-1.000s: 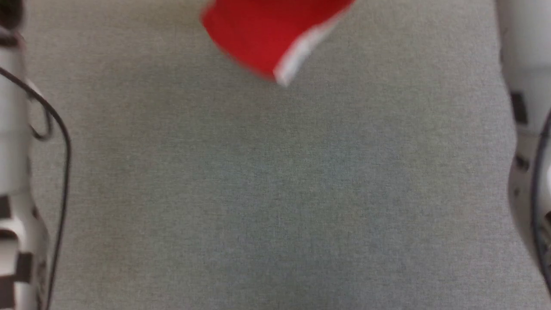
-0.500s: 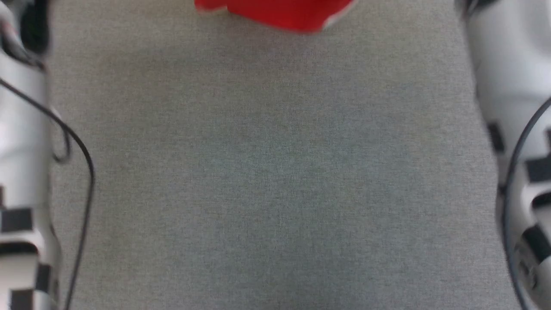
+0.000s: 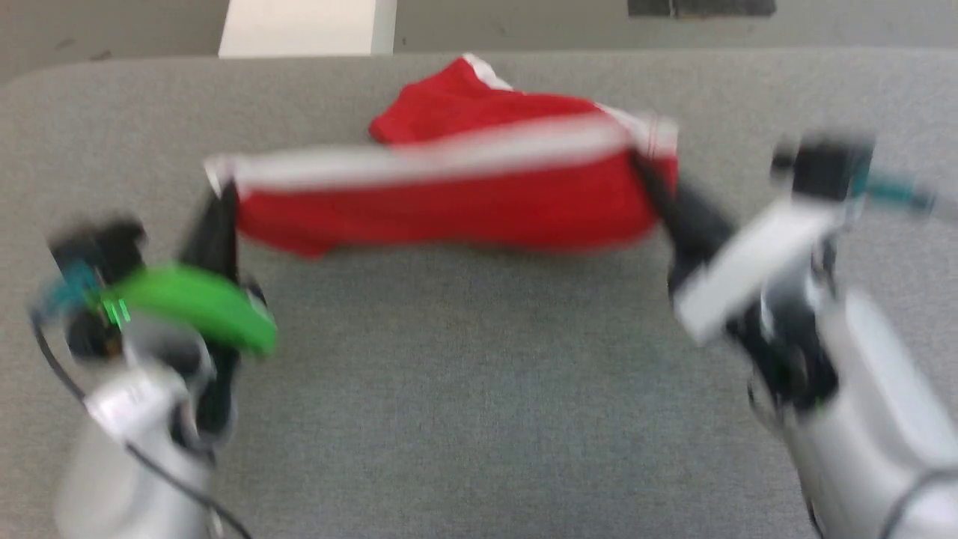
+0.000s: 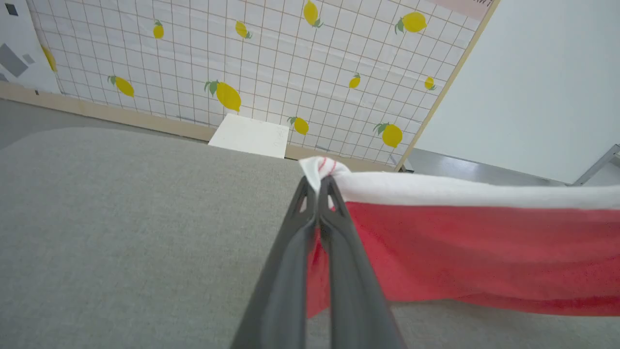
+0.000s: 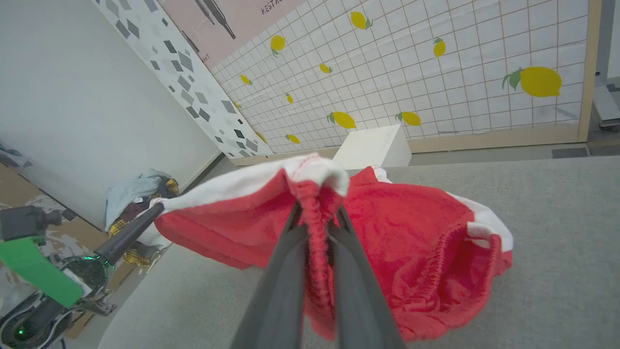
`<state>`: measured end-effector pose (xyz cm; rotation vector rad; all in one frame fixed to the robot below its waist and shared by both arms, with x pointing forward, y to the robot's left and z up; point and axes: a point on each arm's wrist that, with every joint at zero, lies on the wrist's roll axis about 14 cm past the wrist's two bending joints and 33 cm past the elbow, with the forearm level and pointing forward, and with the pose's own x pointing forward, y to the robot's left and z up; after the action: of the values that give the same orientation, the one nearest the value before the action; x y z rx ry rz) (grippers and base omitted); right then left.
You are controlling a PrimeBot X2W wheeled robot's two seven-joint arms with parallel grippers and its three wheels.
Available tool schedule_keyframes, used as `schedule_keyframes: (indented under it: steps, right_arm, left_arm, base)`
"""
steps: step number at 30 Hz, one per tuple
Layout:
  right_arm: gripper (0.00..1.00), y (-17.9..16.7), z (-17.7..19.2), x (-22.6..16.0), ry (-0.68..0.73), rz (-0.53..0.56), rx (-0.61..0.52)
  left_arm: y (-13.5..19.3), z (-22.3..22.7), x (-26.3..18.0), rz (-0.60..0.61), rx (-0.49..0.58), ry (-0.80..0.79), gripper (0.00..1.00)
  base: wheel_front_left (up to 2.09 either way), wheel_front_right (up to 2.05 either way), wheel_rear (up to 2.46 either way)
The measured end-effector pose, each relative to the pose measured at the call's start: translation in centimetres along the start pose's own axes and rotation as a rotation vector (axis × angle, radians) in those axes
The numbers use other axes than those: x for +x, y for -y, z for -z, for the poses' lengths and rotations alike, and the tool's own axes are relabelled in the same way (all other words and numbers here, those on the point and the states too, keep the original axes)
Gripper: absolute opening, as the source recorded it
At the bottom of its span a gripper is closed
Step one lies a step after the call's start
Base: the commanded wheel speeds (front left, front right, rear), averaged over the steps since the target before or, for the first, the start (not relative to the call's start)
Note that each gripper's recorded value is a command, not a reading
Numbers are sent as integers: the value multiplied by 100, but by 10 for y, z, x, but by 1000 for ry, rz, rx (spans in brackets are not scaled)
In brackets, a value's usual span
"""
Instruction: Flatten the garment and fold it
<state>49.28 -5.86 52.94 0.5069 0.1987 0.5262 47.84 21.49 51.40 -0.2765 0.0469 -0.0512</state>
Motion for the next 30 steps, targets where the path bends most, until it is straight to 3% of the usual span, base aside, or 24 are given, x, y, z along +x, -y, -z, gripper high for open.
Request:
schedule_keyframes:
  steps: [8,13,18,24,30]
  right_arm:
    - [0,5,98,-109,-308,94,97]
    - [0,0,140,-159,-507,123,68]
    - [0,-13,171,-203,-682,140,121]
    - [0,-11,143,-198,-581,176,109]
    - [0,-1,125,-186,-514,220,118]
  left_arm:
    - [1,78,-104,-102,-90,-275,0]
    - [-4,105,-153,-190,-130,-397,0]
    - [-10,112,-191,-264,-166,-450,0]
    - [1,89,-182,-216,-151,-397,0]
    - [31,50,-112,-35,-70,-313,0]
  base:
    - [0,0,0]
    - [0,0,0]
    - [0,0,0]
    - [0,0,0]
    - [0,0,0]
